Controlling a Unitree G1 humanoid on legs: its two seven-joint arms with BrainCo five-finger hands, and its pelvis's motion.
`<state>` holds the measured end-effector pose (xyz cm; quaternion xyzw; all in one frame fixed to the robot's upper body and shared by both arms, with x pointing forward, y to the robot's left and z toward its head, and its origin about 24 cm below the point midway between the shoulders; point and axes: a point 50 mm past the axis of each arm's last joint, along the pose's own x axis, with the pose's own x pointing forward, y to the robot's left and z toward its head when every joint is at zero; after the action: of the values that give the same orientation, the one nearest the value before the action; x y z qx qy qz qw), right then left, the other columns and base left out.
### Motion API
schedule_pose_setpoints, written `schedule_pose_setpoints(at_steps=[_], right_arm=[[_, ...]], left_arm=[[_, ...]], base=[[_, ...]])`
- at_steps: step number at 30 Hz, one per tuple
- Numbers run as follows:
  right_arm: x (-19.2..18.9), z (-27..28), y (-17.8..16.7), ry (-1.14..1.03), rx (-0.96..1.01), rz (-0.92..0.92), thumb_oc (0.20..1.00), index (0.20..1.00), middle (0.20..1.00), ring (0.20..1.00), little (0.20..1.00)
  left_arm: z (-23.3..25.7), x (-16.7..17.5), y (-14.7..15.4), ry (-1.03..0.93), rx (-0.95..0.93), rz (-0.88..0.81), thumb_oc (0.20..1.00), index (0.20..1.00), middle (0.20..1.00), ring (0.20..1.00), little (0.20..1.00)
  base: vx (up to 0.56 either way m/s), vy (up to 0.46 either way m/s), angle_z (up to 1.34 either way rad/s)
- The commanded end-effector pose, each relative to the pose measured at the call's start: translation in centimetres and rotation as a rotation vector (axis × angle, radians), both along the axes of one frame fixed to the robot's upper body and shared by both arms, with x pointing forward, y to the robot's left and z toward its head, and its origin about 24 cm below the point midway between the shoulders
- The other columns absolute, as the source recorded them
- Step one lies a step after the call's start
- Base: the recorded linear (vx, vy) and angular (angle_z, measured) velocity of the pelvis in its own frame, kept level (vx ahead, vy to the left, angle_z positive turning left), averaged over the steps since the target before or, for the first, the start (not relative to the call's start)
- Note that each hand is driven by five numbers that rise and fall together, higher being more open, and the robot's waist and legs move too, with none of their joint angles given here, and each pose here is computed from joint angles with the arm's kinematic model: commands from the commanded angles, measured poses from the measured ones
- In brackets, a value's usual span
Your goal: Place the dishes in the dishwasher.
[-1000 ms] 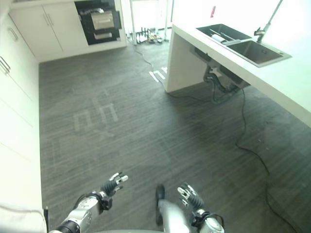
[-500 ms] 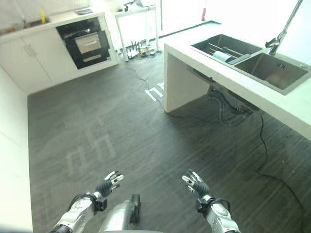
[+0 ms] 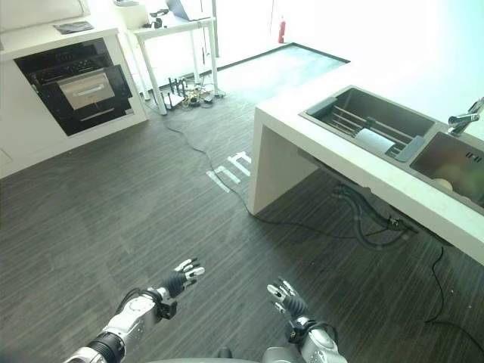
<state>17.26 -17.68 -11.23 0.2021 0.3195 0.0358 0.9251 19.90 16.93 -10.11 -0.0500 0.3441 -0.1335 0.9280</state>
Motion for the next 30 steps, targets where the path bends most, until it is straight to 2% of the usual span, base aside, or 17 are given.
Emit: schedule_pose_setpoints(at_steps=[1, 10, 20, 26, 30], right_arm=[[0.9, 1.2, -1.1, -0.084, -0.018, -0.009, 1.000, 1.000, 1.000, 1.000, 1.000], [1.6, 1.3, 0.4, -0.080, 0.017, 0.039, 1.000, 1.000, 1.000, 1.000, 1.000], [1.4, 1.0, -1.6, -0.029, -0.052, 0.087, 1.000, 1.000, 1.000, 1.000, 1.000], [0.8, 0.3, -2.6, 0.022, -0.105, 0.121, 1.000, 1.000, 1.000, 1.000, 1.000], [-0.3, -0.7, -3.7, 0.072, -0.138, 0.059, 1.000, 1.000, 1.000, 1.000, 1.000]], left_arm=[[1.5, 1.0, 0.3, -0.094, -0.015, -0.001, 1.000, 1.000, 1.000, 1.000, 1.000], [0.9, -0.3, 0.6, -0.083, -0.010, 0.059, 1.000, 1.000, 1.000, 1.000, 1.000], [0.8, -0.1, 0.7, -0.098, -0.089, 0.254, 1.000, 1.000, 1.000, 1.000, 1.000], [0.8, -1.0, 1.5, -0.105, -0.101, 0.297, 1.000, 1.000, 1.000, 1.000, 1.000], [0.4, -1.2, 1.2, -0.093, -0.091, 0.279, 1.000, 1.000, 1.000, 1.000, 1.000]], base=[[0.19, -0.128, -0.36], [0.24, -0.286, -0.23], [0.25, -0.389, -0.69], [0.24, 0.062, -0.83], [0.13, 0.167, -0.87]])
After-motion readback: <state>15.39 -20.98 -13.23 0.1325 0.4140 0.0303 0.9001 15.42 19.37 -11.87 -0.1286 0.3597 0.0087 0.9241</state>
